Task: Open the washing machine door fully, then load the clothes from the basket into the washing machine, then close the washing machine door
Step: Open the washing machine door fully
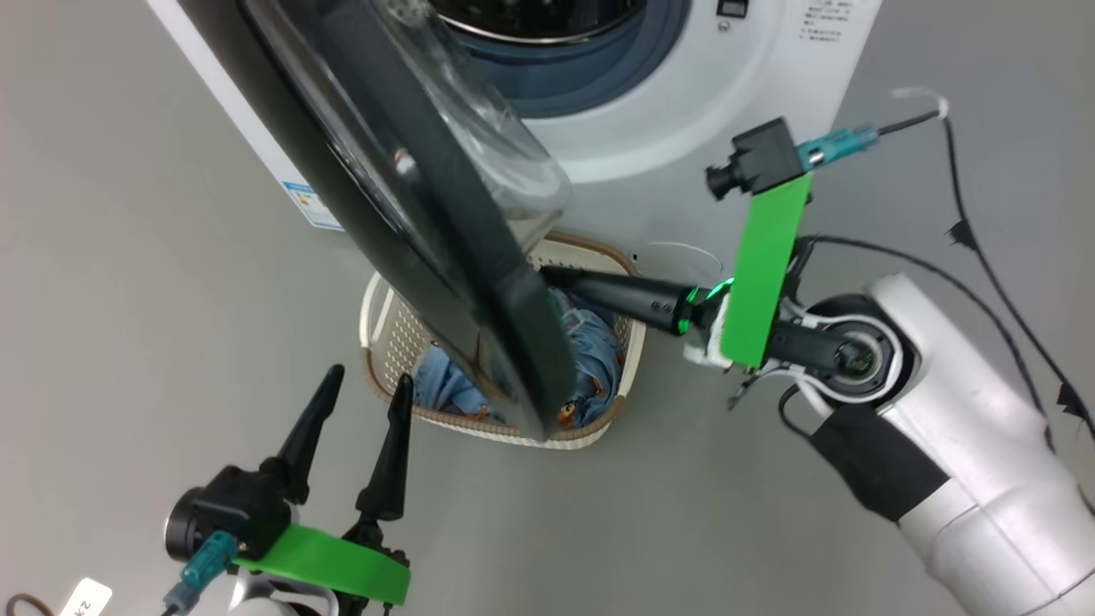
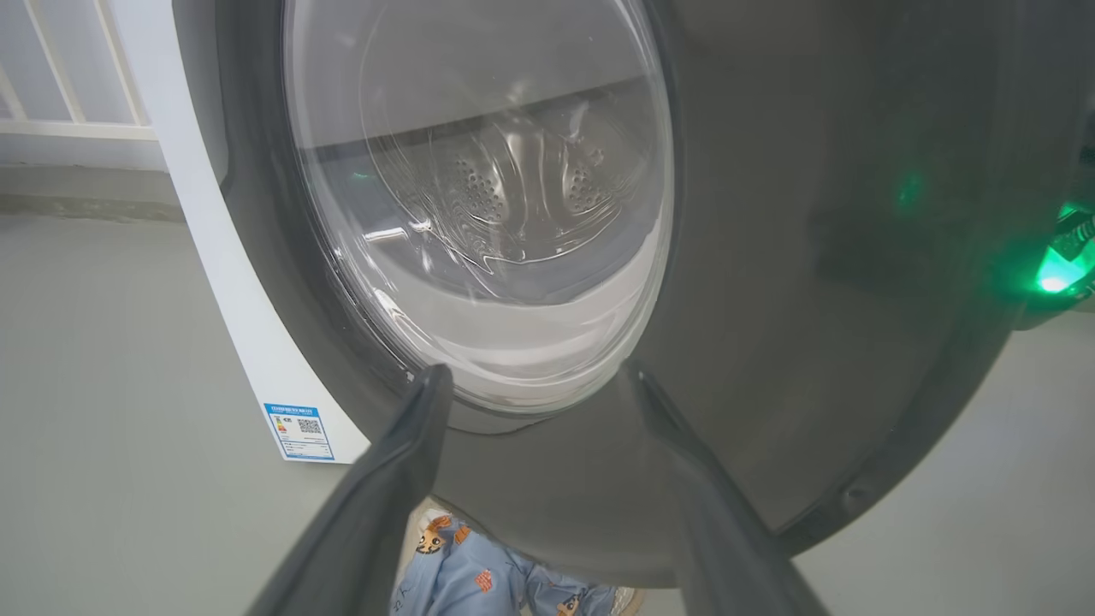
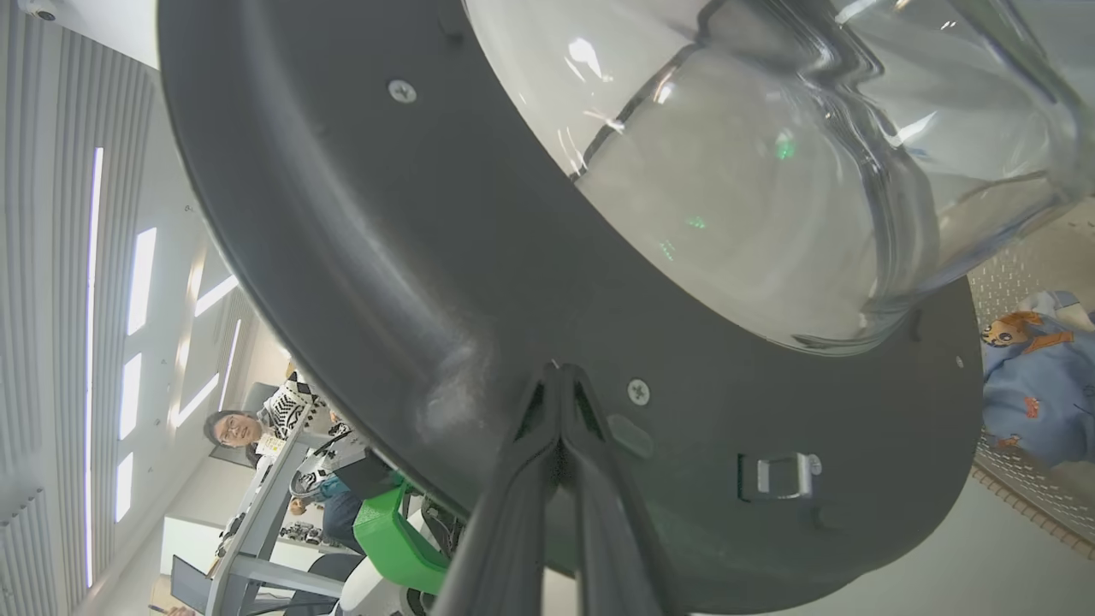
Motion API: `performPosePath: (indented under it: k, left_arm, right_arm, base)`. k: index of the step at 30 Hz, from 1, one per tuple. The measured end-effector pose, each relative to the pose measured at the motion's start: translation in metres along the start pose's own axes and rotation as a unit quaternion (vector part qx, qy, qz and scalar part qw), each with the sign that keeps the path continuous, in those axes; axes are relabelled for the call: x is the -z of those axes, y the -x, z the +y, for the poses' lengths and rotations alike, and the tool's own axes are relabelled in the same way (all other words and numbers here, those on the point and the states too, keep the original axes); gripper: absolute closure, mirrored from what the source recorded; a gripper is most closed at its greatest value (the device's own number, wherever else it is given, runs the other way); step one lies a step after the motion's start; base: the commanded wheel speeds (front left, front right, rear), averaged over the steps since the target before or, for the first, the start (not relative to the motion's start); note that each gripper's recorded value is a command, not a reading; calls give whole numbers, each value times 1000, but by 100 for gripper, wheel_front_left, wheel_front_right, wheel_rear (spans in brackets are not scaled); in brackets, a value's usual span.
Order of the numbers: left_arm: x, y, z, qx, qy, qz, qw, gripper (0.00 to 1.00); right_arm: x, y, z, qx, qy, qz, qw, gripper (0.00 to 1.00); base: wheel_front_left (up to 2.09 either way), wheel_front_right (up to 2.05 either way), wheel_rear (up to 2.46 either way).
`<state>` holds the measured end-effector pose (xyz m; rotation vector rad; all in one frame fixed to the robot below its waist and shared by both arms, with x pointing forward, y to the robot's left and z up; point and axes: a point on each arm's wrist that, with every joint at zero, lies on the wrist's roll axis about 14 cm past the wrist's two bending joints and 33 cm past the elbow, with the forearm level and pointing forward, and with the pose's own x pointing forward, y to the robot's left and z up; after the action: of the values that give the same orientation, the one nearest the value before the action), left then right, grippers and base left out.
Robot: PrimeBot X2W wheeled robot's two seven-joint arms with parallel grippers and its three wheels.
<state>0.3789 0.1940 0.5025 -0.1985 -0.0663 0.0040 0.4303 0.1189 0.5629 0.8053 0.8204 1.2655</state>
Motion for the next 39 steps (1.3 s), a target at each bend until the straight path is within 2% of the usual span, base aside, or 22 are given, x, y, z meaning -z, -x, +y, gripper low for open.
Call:
performPosePath:
  k: [7,12,13,14,15,16,28,39]
  left_arm:
    - [-8,10,5,-8,-4,-8,1000,0]
    - [-8,17,6,-6,-6,-8,1000,0]
    - [-8,17,6,-6,-6,-8,1000,0]
    - [-8,19,5,0,-11,-5,1000,0]
    - [-8,19,5,0,-11,-5,1000,0]
    - [-8,20,4,4,-13,-5,1000,0]
    - [-7,25,-7,34,-17,-1,999,0]
    - [-1,27,-17,58,-15,7,998,0]
  right_arm:
    - [16,-11,17,-17,-1,16,1000,100]
    - [18,-8,18,-10,-5,-7,1000,100]
    - [18,-8,18,-10,-5,-7,1000,89]
    - [19,-4,13,4,-6,-20,1000,70]
    - [19,-4,13,4,-6,-20,1000,27]
    - [21,-2,10,10,-9,-26,1000,0]
    - [25,53,-29,98,-24,-108,989,0]
    - [33,117,-65,191,-10,-182,965,0]
  base:
    - [0,0,0]
    - [0,0,0]
    - [0,0,0]
    - [0,0,0]
    - [0,0,0]
    - [0,0,0]
    - [0,0,0]
    - [0,0,0]
